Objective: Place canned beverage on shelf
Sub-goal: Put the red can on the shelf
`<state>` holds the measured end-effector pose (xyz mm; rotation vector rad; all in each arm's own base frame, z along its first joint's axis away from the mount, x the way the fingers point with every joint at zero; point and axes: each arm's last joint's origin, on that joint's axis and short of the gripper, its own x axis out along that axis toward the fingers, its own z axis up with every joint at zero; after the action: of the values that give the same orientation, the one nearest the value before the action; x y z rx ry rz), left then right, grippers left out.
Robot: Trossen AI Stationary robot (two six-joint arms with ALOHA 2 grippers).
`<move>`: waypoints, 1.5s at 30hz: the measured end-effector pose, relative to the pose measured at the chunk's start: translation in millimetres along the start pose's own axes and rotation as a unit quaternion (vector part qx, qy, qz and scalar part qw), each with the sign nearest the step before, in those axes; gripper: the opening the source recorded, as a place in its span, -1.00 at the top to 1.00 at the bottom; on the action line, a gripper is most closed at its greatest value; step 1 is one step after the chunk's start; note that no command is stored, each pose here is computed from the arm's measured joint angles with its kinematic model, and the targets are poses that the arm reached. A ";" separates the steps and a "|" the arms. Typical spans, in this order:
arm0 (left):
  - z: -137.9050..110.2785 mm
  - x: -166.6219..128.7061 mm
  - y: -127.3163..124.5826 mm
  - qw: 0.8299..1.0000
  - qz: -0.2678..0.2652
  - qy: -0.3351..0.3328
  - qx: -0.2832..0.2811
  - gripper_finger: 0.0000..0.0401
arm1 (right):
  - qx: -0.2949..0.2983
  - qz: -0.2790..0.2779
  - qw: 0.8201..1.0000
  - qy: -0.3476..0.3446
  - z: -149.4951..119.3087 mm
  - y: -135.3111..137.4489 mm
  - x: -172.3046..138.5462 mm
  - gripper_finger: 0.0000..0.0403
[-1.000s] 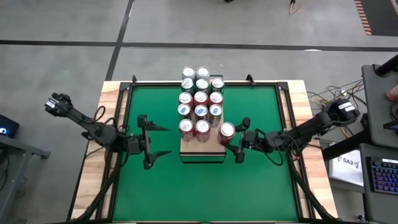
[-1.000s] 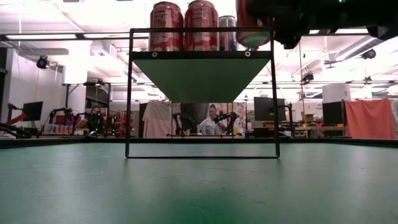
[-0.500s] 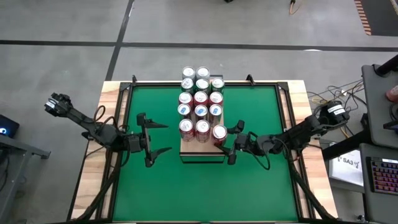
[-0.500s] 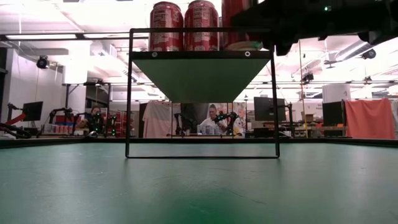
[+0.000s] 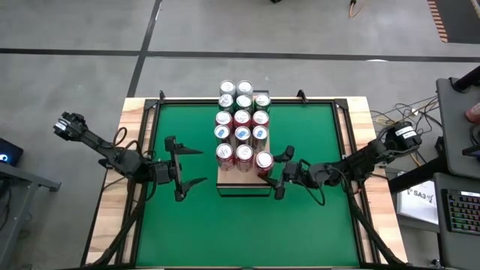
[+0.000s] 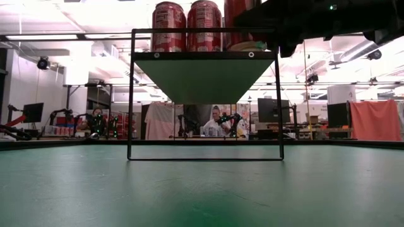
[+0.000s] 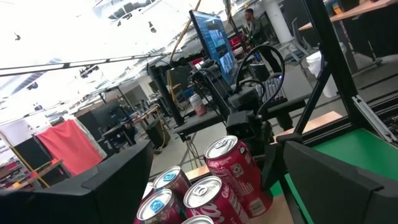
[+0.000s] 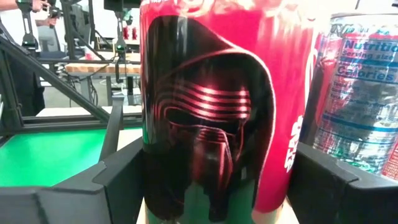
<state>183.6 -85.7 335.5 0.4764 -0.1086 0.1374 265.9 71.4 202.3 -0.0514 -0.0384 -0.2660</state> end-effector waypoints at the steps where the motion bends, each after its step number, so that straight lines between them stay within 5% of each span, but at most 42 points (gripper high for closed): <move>1: 0.0 0.0 0.0 1.000 0.000 0.000 0.000 -0.72 | -0.001 0.000 1.000 0.001 0.8 -0.1 -0.2 -0.45; 19: -0.4 0.0 -0.1 1.000 0.000 0.002 0.005 -0.72 | -0.008 0.025 0.997 0.077 14.8 -12.6 -20.0 -0.45; 45: -0.3 0.0 0.7 1.000 0.011 0.007 0.012 -0.72 | 0.010 0.023 0.997 0.075 11.4 -10.5 -17.2 -0.52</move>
<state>183.5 -84.9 335.6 0.4992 -0.0991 0.1630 246.2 66.4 213.4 -0.0117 0.1093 -0.2221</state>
